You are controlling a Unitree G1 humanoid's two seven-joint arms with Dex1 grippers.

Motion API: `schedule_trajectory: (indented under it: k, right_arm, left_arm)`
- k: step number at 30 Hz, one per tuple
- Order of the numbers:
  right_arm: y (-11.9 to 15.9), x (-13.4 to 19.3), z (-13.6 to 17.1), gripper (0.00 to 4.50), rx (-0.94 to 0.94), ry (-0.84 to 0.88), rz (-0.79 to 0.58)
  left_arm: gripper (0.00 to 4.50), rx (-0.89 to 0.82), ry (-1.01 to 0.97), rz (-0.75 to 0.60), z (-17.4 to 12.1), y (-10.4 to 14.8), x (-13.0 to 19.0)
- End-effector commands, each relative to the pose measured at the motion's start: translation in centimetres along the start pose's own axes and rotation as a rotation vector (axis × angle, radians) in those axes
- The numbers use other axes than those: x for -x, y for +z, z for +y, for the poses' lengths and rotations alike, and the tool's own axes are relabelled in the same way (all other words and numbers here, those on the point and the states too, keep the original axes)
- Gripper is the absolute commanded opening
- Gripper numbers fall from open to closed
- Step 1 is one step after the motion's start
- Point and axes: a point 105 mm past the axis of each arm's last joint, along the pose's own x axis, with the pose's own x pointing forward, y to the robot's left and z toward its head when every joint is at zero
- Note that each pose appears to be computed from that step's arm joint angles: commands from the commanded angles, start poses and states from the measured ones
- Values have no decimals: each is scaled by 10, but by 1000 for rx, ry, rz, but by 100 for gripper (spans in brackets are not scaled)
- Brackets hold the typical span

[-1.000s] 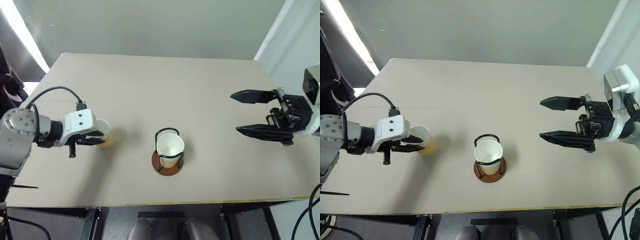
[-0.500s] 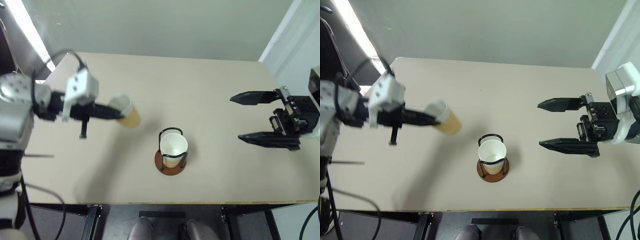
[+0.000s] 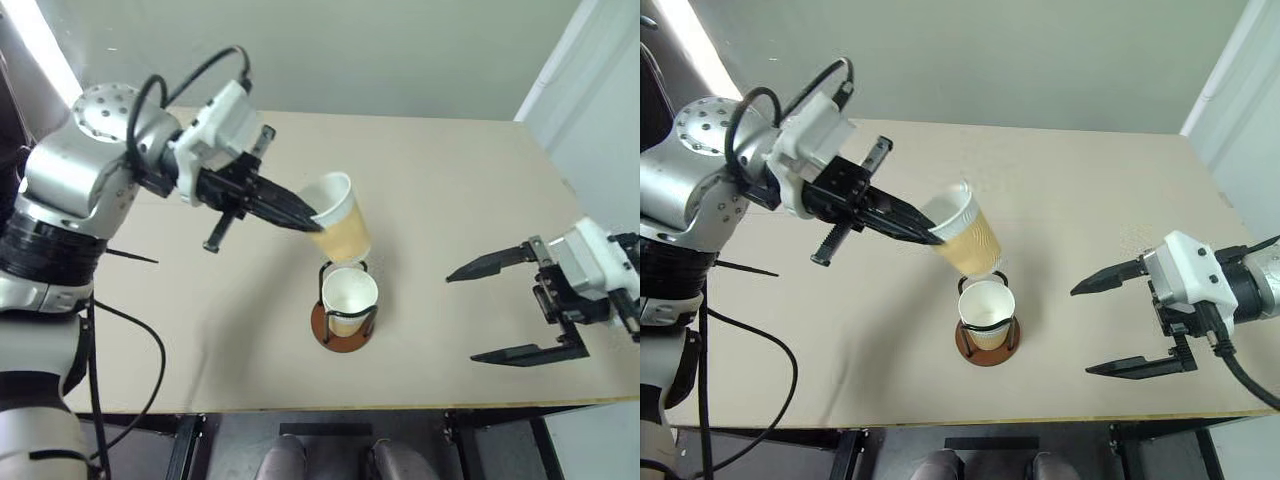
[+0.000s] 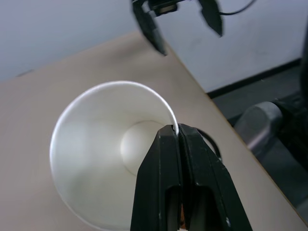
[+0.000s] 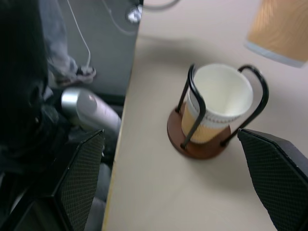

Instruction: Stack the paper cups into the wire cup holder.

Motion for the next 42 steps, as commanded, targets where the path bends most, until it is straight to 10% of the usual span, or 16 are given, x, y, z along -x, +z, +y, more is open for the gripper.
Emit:
schedule_trajectory:
  k: [1, 21, 38, 42]
  right_arm:
    - [3, 0, 0, 450, 48, -13, 29]
    - [3, 11, -18, 450, 76, -97, 66]
    - [15, 89, -16, 450, -5, -249, 26]
    - [17, 83, -17, 450, 7, -240, 21]
  left_arm:
    - [5, -88, -111, 8, -10, 13, -8]
    - [5, -221, -257, 210, -11, -22, -35]
    - [5, -253, -287, 207, -9, -26, -43]
    - [96, -244, -297, 202, -9, -26, -44]
